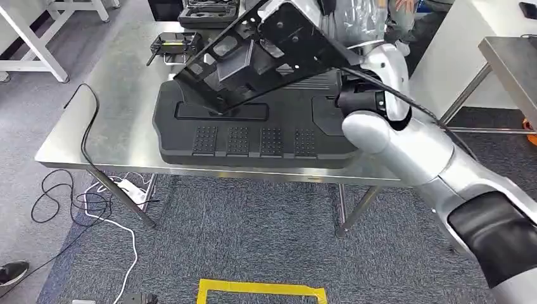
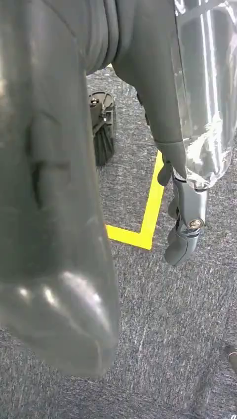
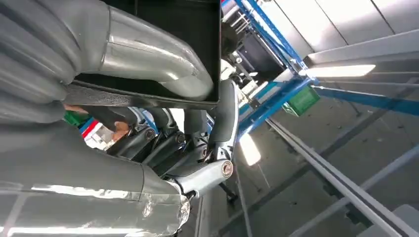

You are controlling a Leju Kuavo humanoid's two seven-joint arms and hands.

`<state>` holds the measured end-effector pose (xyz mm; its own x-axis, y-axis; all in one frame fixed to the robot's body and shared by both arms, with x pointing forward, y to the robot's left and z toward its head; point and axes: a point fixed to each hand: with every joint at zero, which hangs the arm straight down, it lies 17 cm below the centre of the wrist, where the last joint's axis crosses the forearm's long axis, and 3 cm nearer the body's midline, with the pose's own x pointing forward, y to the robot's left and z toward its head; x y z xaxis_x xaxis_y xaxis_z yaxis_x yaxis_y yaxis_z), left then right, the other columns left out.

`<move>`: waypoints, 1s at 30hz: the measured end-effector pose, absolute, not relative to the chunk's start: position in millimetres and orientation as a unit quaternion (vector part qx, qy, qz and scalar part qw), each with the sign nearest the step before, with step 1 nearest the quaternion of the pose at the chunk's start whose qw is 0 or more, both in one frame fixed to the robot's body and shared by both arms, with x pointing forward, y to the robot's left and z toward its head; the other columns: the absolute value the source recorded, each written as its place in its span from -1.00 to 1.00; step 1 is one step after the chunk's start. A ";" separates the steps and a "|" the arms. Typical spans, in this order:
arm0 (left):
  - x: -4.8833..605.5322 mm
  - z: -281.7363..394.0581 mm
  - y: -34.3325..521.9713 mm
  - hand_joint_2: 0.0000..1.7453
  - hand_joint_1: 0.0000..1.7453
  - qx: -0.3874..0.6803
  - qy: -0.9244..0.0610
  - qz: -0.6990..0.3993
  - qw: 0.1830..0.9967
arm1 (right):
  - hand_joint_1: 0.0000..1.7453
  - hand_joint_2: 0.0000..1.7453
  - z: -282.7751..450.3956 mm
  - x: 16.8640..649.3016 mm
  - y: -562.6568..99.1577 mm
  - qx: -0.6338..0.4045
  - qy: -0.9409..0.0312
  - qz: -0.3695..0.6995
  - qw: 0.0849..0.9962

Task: Take the parts from the cabinet and place them on the table.

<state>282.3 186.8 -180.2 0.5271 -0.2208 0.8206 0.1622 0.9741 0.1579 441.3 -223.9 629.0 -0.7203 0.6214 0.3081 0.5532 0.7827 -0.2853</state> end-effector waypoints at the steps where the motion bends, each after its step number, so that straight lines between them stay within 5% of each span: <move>1: 282.1 -180.5 186.9 -1.00 -1.00 0.031 -0.473 -0.110 0.874 | 0.94 1.00 629.5 441.1 -224.7 -0.319 -0.923 0.086 0.196; 30: 281.9 -180.4 184.9 -1.00 -1.00 0.029 -0.473 -0.110 0.874 | 0.98 1.00 630.3 441.7 -224.7 -0.324 -0.921 0.091 0.196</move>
